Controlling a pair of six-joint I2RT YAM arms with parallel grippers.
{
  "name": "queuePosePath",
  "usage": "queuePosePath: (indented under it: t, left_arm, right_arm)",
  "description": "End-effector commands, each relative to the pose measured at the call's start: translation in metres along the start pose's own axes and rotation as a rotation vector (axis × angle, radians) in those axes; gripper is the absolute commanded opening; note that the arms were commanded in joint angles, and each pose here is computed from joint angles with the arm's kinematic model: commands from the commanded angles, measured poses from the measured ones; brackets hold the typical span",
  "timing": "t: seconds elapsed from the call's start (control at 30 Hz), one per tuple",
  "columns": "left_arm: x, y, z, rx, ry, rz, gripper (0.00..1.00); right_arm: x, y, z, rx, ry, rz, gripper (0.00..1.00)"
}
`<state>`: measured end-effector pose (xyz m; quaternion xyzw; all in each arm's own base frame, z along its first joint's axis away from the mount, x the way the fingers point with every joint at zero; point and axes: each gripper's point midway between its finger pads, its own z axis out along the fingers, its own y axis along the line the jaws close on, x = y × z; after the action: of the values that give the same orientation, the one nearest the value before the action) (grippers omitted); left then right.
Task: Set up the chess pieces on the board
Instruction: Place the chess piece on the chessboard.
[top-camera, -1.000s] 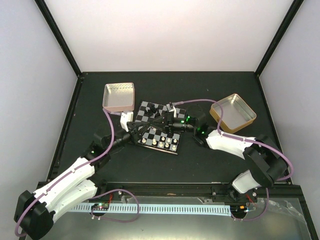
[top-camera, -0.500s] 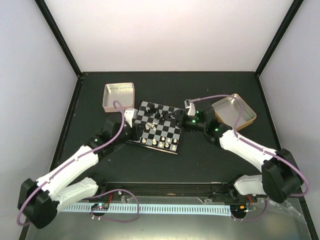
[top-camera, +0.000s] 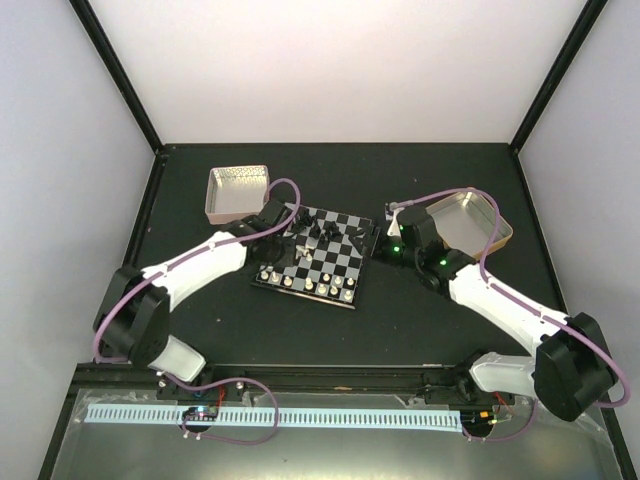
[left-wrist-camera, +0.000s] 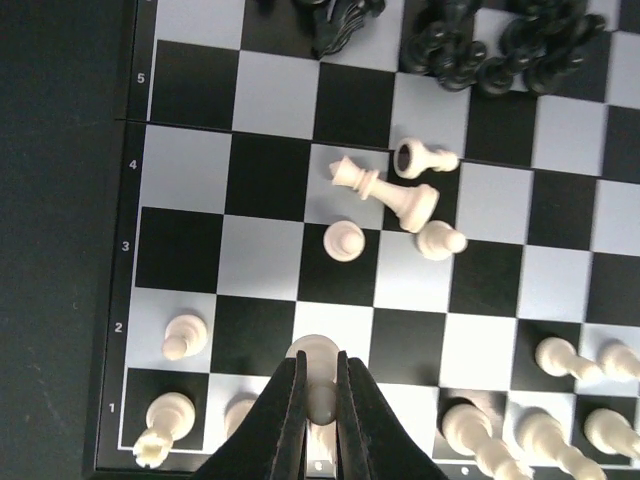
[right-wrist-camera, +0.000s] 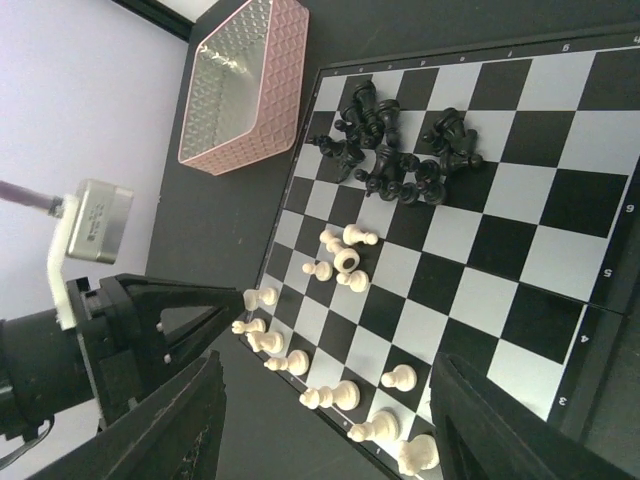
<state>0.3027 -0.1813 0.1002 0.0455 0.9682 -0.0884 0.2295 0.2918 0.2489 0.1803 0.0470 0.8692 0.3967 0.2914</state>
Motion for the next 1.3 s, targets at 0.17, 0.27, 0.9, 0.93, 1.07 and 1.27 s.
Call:
queuePosePath:
  t: [0.17,0.27,0.9,0.93,1.07,1.27]
  left_arm:
    - [0.000,0.013,0.021,-0.117,0.101,0.023,0.02]
    - [0.003,0.014,0.029,-0.118,0.126,0.023,0.02]
    - [0.014,0.023,0.051,-0.126,0.192,0.020,0.04]
    - [0.015,0.023,0.051,-0.128,0.194,0.023,0.04]
    - [0.018,0.023,0.047,-0.124,0.205,0.029,0.04]
    - [0.021,0.019,0.044,-0.093,0.215,0.031,0.04]
  right_arm:
    - [-0.002,-0.013,0.001,0.042,-0.008,-0.034,0.56]
    - [0.000,-0.013,0.004,0.042,0.000,-0.032,0.57]
    - [0.001,-0.014,0.007,0.044,0.014,-0.026,0.56]
    - [0.000,-0.014,0.007,0.044,0.014,-0.026,0.56]
    - [0.000,-0.013,0.008,0.041,0.016,-0.024,0.56]
    - [0.000,-0.013,0.009,0.041,0.021,-0.023,0.56]
